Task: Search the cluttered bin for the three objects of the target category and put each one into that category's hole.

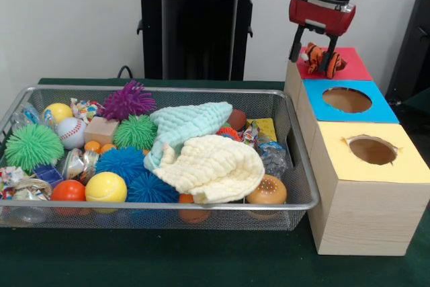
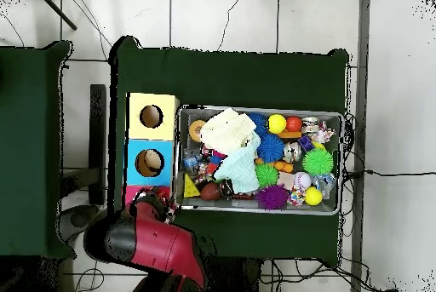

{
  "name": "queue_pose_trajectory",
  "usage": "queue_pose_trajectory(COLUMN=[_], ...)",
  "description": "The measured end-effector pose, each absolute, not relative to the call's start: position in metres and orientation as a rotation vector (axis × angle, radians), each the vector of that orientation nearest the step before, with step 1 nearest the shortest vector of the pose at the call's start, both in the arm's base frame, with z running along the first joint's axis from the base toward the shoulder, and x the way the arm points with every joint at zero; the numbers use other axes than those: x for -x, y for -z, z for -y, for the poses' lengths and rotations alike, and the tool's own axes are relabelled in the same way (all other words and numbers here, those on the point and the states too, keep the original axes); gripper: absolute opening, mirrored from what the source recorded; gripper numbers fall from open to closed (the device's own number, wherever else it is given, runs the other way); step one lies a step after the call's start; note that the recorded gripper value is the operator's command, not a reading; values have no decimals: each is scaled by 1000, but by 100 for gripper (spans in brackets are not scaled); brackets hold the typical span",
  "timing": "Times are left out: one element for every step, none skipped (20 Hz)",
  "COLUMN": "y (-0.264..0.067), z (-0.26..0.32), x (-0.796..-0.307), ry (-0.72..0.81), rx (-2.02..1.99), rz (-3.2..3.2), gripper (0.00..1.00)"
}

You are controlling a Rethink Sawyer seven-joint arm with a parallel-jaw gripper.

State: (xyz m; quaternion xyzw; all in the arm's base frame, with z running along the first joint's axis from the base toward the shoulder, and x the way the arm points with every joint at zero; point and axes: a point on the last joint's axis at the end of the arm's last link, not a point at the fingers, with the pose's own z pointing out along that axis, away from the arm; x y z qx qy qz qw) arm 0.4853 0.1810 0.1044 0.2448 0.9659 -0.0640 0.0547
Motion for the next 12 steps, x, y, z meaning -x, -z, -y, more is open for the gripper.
queue_pose_trajectory(y=[-103,-102,-102,-101,-100,-96,-95,-95,-94,-93,-91,-90], z=[-181,-181,-181,-181,-181,-182,-182,-183,-183,-183,-183,-183], x=[-485,-484,-483,-483,-482,-480,-479,-479,-478,-478,-477,-476], ry=[198,202,204,206,208,215,217,219,221,223,226,228], rx=[-742,-741,-740,-739,-738,-734,-733,-732,-730,-730,-729,-729], rz=[-2935,-2937,-2938,-2940,-2941,-2948,-2950,-2952,-2954,-2956,-2958,-2960], gripper=[100,100,100,100,100,100,100,100,100,100,100,100])
